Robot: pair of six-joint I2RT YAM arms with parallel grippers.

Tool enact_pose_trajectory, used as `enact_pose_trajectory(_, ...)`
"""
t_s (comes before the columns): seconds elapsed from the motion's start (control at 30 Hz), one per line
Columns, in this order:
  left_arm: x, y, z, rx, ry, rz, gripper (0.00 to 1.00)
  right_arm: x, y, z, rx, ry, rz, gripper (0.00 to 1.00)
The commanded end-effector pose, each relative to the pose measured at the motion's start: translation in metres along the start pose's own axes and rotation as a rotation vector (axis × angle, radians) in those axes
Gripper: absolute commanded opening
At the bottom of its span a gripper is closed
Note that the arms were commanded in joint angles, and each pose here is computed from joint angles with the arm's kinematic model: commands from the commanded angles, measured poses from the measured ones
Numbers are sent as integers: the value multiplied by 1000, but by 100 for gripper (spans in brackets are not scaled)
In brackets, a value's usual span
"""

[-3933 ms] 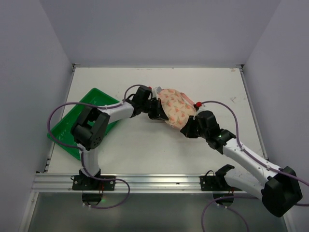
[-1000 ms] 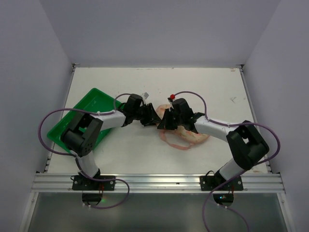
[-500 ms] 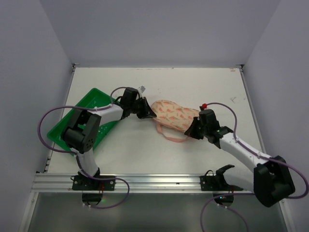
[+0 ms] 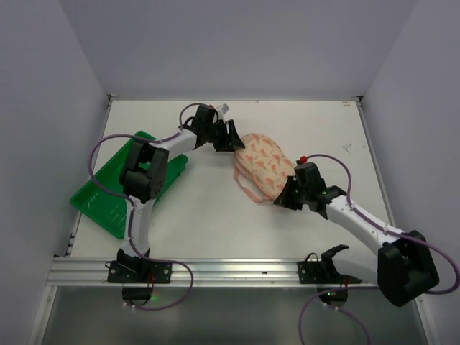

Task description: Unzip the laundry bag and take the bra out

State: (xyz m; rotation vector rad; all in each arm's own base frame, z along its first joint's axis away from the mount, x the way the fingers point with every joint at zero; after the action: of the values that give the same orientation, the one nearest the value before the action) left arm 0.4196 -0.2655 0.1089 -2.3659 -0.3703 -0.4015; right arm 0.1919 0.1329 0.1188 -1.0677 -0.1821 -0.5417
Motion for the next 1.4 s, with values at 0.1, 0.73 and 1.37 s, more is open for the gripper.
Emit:
enact_pose_trajectory(0.1, 35, -18, -32, -120, 16, -77, 86, 32, 16, 92, 233, -117, 8, 0)
enact_pose_trajectory(0.73, -102, -67, -54, -115, -60, 62, 78, 33, 58, 135, 334, -187, 77, 0)
enact_pose_trajectory(1.37, -95, -62, -17, -16, -41, 109, 0, -9, 9, -17, -61, -21, 14, 0)
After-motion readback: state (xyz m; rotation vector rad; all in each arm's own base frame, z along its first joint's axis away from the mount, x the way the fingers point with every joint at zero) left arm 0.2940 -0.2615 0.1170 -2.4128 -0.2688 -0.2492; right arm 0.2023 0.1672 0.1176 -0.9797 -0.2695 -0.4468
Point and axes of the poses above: each gripper's point midway between its finger pads, its own y axis out along the fingers, its own z axis along the line the jaws close on, x = y × z, the point moved 7 cm from there along -y, back along the fingers, and after that the axes turned 3 degrees about -y, right-handed, at the moved point
